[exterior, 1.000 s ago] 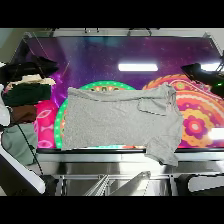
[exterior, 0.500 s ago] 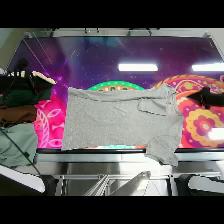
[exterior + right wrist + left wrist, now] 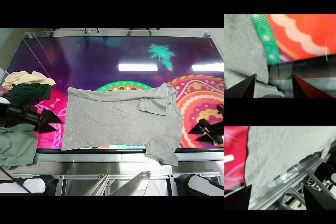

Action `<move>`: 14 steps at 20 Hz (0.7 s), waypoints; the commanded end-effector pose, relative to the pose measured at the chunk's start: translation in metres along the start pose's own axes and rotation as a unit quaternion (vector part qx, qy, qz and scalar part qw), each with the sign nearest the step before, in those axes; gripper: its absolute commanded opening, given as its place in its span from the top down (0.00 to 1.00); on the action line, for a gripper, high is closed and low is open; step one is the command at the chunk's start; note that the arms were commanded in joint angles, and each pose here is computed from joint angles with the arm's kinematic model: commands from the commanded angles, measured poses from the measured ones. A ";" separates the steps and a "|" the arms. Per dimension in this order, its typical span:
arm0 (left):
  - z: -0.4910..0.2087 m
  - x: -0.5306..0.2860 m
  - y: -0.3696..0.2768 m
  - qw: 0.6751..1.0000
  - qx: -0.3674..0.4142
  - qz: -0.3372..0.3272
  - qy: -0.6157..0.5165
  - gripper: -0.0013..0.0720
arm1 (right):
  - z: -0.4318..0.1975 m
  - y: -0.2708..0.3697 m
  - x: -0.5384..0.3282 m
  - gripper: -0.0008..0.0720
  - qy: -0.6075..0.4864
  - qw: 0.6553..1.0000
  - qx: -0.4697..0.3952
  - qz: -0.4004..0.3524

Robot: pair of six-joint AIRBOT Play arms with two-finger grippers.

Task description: Fold the shirts.

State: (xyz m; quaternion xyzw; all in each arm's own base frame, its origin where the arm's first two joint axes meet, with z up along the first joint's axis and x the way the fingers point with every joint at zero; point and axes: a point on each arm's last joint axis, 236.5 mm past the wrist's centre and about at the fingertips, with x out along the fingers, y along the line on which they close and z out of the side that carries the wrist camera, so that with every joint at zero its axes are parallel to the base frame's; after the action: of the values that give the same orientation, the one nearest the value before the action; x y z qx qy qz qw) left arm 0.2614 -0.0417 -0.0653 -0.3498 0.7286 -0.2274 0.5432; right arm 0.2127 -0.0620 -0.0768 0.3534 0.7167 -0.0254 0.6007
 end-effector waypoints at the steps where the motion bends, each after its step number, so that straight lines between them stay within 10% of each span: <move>1: -0.027 0.038 0.026 0.999 -0.036 0.028 0.025 0.02 | -0.031 -0.003 0.015 0.29 0.053 0.999 -0.009 0.007; 6: -0.033 0.070 0.035 0.997 -0.032 0.053 0.039 0.08 | -0.033 0.011 0.050 0.30 0.032 0.998 -0.013 0.059; 14: -0.067 0.092 0.022 0.986 -0.050 0.020 0.156 0.63 | -0.044 0.032 0.062 0.30 0.039 0.992 -0.010 0.116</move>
State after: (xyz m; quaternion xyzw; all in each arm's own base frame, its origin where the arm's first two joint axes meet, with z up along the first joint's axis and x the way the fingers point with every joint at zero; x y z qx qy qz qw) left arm 0.1860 -0.0921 -0.1206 -0.3222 0.8108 -0.2180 0.4373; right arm 0.1865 0.0022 -0.1053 0.4131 0.7087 0.0519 0.5695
